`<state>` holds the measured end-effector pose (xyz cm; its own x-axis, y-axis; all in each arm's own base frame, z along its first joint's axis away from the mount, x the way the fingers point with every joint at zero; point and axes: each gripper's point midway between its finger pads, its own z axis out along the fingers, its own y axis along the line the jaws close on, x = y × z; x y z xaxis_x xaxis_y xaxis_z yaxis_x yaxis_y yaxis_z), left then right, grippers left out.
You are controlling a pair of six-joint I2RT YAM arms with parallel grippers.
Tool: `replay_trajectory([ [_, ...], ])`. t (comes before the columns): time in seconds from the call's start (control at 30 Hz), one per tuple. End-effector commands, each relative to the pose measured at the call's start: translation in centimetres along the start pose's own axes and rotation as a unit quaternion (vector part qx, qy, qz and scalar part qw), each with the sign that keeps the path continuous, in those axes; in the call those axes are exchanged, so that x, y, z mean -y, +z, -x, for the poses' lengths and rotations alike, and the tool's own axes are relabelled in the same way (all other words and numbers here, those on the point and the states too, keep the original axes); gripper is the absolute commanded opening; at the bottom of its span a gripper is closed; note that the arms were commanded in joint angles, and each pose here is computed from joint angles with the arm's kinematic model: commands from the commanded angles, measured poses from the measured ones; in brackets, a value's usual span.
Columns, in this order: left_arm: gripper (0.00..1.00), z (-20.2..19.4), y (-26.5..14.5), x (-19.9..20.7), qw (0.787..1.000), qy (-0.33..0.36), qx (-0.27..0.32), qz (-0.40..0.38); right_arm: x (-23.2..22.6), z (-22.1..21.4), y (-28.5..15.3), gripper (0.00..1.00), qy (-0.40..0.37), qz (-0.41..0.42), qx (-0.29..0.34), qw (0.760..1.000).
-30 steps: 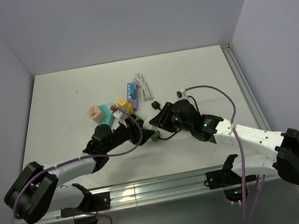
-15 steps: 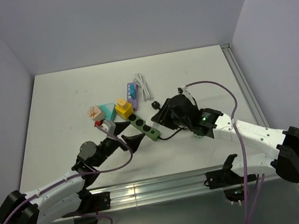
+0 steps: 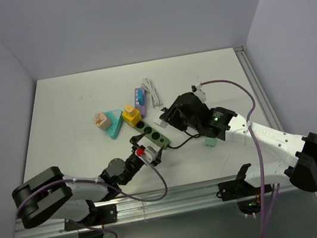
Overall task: Insert the plug
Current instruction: Pick up the plug from the center of the board.
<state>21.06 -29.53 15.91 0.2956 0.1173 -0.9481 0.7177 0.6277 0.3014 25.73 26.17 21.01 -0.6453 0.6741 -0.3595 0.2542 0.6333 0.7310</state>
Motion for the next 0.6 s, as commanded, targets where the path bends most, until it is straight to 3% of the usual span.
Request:
replay_trajectory([
  [0.0, 0.87, 4.6, 1.4, -3.1, 0.991, 0.064, 0.07, 0.091, -1.7, 1.1, -0.7, 0.0, 0.019, 0.016, 0.024, 0.999],
  [0.37, 0.86, 7.2, 3.8, -2.4, 0.981, 0.113, 0.098, 0.123, -0.4, -0.1, -0.2, 0.0, 0.007, 0.004, 0.004, 1.0],
  [0.57, 0.77, 8.3, 4.1, -1.8, 0.98, 0.12, 0.113, 0.113, 0.2, -0.4, 0.0, 0.0, 0.002, -0.002, 0.001, 1.0],
])
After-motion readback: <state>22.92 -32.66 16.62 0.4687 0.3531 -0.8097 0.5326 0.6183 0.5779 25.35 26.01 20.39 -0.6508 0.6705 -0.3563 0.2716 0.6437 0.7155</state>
